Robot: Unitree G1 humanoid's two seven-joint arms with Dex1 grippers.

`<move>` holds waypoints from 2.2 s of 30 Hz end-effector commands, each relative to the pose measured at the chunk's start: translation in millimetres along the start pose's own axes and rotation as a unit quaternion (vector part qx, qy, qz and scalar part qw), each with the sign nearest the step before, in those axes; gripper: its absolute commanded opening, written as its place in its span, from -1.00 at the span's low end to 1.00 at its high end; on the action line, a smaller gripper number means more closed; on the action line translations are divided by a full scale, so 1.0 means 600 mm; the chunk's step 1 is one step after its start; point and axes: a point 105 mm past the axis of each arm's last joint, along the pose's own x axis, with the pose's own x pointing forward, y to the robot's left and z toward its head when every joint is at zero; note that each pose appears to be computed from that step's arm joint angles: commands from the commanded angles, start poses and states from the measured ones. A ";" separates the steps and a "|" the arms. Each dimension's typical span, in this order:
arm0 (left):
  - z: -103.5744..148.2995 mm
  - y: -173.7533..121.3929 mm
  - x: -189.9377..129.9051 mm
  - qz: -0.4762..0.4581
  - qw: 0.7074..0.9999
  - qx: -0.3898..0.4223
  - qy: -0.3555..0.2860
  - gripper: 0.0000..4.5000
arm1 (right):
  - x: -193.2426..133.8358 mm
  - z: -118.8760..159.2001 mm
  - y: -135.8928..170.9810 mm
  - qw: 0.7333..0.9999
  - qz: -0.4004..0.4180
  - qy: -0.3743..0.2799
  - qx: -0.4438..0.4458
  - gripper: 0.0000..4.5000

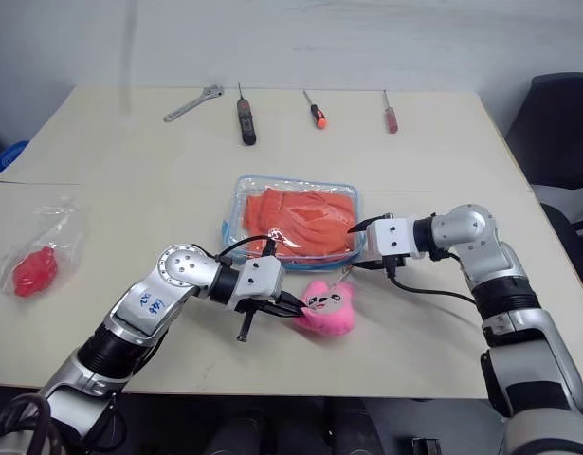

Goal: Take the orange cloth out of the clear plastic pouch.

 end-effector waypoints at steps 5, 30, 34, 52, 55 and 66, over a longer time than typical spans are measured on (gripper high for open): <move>0.005 0.006 0.002 0.005 1.000 0.017 -0.005 -1.00 | -0.029 0.020 -0.016 1.000 -0.013 -0.016 0.018 0.87; -0.001 0.011 -0.012 0.039 0.999 0.007 -0.007 -1.00 | -0.006 0.010 -0.027 0.998 -0.031 0.009 -0.056 -0.98; -0.007 0.010 -0.036 0.082 0.996 -0.028 -0.018 -1.00 | -0.007 0.006 -0.028 0.997 -0.032 0.013 -0.063 -0.98; -0.090 -0.122 -0.308 0.409 0.880 -0.238 0.047 -1.00 | -0.036 -0.006 -0.034 0.996 -0.020 0.005 -0.088 -0.98; -0.108 -0.145 -0.358 0.449 0.854 -0.253 0.070 -1.00 | -0.037 -0.004 -0.036 0.996 -0.019 -0.003 -0.083 -0.98; -0.126 -0.137 -0.339 0.442 0.853 -0.270 0.053 -1.00 | -0.015 0.002 -0.047 0.998 -0.032 -0.018 -0.056 -0.98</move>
